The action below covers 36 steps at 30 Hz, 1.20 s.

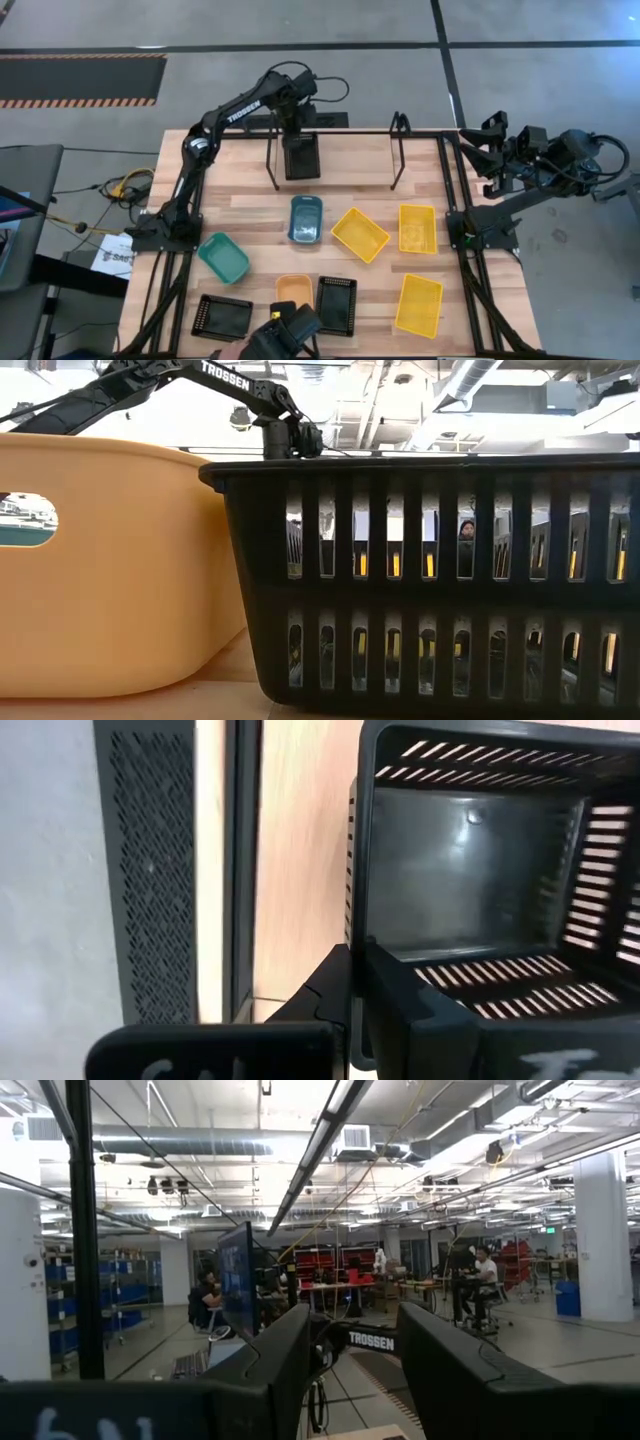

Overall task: Stack baskets on shelf by color
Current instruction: Put the middle black bin on the shelf

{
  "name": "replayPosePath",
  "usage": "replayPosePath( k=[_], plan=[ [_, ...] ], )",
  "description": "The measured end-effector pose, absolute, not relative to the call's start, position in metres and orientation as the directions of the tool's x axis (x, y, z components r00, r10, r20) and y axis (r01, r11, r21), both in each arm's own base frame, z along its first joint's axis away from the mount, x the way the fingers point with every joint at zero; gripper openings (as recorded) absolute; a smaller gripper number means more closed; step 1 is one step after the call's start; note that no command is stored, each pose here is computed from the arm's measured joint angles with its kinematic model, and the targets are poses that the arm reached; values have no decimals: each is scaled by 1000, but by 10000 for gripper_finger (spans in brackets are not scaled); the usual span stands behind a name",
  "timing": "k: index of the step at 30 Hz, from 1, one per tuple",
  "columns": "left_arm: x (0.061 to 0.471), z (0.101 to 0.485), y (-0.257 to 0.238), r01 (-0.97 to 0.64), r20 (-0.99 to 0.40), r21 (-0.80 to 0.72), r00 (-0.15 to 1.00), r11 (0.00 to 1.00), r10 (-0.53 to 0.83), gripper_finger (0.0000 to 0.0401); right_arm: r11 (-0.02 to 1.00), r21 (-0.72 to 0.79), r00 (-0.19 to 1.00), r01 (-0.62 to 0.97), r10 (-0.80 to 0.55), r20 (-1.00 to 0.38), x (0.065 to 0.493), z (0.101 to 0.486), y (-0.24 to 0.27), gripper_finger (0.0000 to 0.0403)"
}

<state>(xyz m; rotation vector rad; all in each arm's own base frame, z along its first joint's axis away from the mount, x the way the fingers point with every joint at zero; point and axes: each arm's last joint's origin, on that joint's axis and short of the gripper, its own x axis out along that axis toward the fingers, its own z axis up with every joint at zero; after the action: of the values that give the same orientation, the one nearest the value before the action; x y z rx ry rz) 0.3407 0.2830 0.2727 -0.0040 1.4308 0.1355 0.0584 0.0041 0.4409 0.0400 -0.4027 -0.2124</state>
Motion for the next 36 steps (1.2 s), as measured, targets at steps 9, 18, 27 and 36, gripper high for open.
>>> replayPosePath(
  k=[9, 18, 27, 36],
  plan=[
    [343, 262, 284, -100, -987, 81, 134, 992, 94, 0, 977, 81, 898, 197, -213, 385, 58, 441, 4, 174],
    [343, 262, 284, -112, -986, 80, 134, 990, 95, 0, 977, 81, 898, 197, -213, 385, 58, 441, 4, 176],
    [344, 263, 283, -113, -986, 77, 139, 991, 92, 2, 977, 81, 898, 198, -213, 385, 58, 441, 4, 177],
    [344, 263, 283, -119, -986, 91, 130, 989, 106, 60, 977, 77, 898, 199, -213, 385, 58, 441, 4, 179]
  ],
)
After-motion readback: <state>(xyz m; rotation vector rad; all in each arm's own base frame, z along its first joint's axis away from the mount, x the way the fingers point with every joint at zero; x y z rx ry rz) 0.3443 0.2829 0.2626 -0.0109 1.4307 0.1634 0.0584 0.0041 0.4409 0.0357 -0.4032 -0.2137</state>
